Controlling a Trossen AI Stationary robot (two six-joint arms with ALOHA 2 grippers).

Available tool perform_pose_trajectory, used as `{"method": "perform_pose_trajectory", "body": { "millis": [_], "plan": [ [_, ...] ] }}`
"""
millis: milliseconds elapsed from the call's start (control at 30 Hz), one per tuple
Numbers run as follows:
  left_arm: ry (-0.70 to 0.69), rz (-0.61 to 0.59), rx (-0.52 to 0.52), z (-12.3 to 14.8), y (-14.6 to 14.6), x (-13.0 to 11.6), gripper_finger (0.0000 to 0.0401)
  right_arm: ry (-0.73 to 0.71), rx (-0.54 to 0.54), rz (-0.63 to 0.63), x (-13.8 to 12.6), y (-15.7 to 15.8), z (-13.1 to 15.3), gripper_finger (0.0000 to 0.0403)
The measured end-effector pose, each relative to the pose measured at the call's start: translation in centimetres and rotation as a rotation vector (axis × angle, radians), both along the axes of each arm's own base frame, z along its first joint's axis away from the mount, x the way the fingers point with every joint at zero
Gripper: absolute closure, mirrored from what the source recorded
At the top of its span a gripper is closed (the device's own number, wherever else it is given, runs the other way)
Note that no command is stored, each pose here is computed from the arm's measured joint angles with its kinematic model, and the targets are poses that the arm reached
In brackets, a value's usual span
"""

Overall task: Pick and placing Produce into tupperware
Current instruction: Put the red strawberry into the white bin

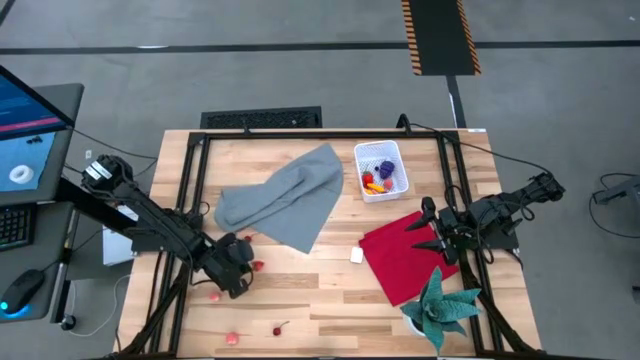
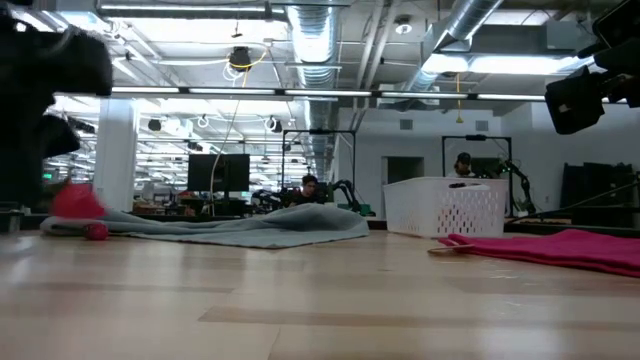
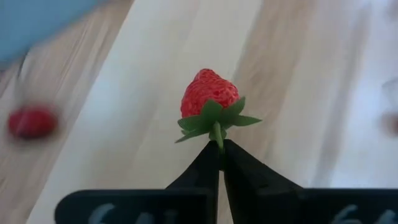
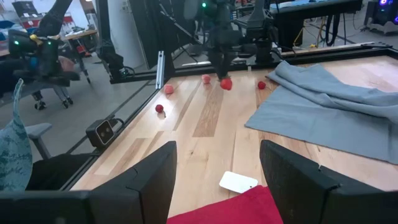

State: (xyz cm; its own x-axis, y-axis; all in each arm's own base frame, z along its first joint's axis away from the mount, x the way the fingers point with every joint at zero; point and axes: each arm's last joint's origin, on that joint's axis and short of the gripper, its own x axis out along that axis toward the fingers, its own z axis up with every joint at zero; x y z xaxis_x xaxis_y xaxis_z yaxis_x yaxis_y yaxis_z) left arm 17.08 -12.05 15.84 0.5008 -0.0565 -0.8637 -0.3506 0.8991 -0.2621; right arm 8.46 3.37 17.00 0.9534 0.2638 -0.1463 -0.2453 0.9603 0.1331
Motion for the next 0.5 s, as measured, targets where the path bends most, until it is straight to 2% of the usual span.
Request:
{"method": "perform_pose_trajectory", "body": {
  "millis": [267,500],
  "plan": [
    [-0.311,-0.097,0.022,1.9,0.4,3.2,0.0400,0.000,0.000,0.000,0.0,0.0,0.0,0.0148],
    [-0.435,-0.144,0.008,3.0,2.7,5.5,0.0400,0.000,0.000,0.000,0.0,0.0,0.0,0.0148]
  ]
}}
